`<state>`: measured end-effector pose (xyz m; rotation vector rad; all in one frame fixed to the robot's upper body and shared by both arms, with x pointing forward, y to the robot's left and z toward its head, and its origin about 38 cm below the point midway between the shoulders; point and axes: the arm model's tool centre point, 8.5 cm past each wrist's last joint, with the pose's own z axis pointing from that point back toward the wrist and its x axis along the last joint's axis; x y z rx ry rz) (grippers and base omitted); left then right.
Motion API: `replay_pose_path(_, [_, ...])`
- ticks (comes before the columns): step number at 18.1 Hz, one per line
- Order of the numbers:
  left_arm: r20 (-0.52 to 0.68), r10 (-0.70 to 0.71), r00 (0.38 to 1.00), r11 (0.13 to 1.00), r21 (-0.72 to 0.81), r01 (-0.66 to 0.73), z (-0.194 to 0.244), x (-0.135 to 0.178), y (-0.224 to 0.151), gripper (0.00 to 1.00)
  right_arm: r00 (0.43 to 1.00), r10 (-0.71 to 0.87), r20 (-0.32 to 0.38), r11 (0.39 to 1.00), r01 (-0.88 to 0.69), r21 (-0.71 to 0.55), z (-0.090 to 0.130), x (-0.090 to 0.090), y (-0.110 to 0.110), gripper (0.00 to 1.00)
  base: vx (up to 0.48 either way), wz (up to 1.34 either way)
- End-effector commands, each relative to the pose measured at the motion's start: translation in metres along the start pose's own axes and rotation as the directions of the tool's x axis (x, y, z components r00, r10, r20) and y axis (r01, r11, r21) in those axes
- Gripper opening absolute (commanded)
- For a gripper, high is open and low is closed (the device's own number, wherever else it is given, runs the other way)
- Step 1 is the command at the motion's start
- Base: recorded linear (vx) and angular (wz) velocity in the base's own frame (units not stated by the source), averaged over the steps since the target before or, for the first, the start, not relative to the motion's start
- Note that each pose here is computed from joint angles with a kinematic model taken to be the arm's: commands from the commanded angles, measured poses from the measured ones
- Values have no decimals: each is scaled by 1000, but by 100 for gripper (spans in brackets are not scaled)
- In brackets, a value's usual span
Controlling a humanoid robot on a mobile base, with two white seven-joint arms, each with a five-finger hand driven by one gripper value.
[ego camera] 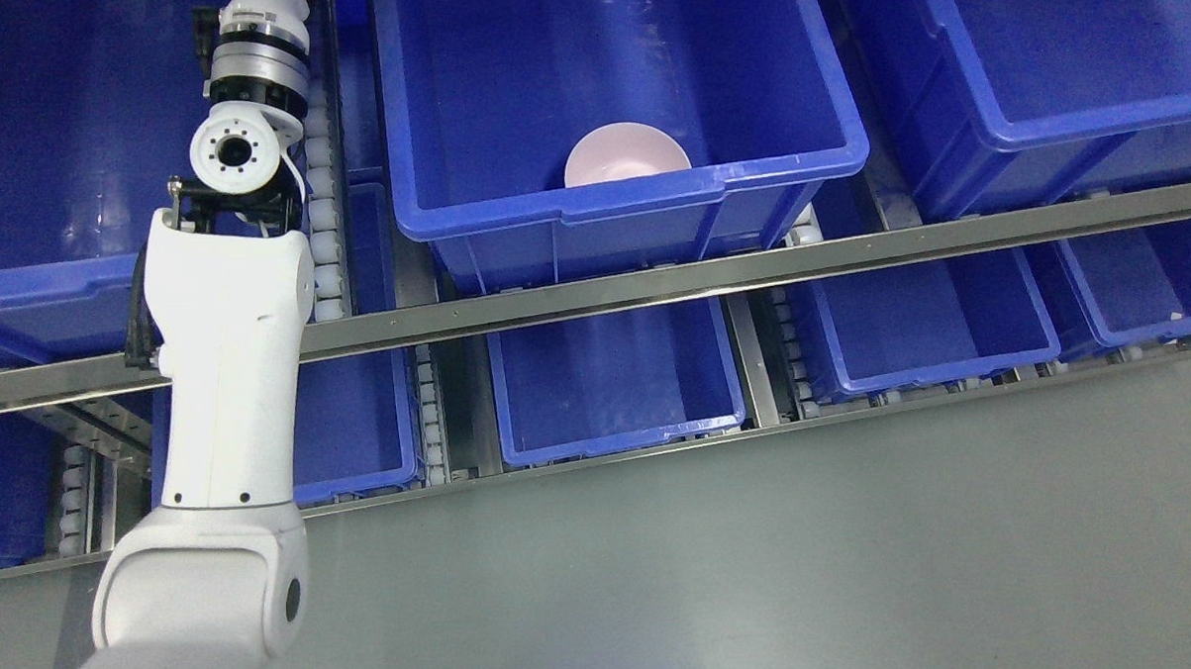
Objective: Stack pink IKEA bowls on left shelf middle
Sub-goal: 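Lower the stacked bowls into the middle blue bin and release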
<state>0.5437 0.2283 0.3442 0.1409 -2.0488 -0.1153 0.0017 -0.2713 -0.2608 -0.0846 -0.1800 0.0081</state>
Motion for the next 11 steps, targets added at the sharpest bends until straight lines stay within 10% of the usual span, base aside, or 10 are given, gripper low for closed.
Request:
replay_pose_path(1, [119, 53, 992, 999, -11, -52, 29, 35, -7, 100, 1000, 1, -1, 1000, -1, -16, 0, 0, -11, 100, 0, 0])
replay_pose_path(11, [93, 55, 994, 998, -11, -54, 45, 20, -8, 100, 1000, 1, -1, 1000, -1, -17, 0, 0, -11, 100, 0, 0])
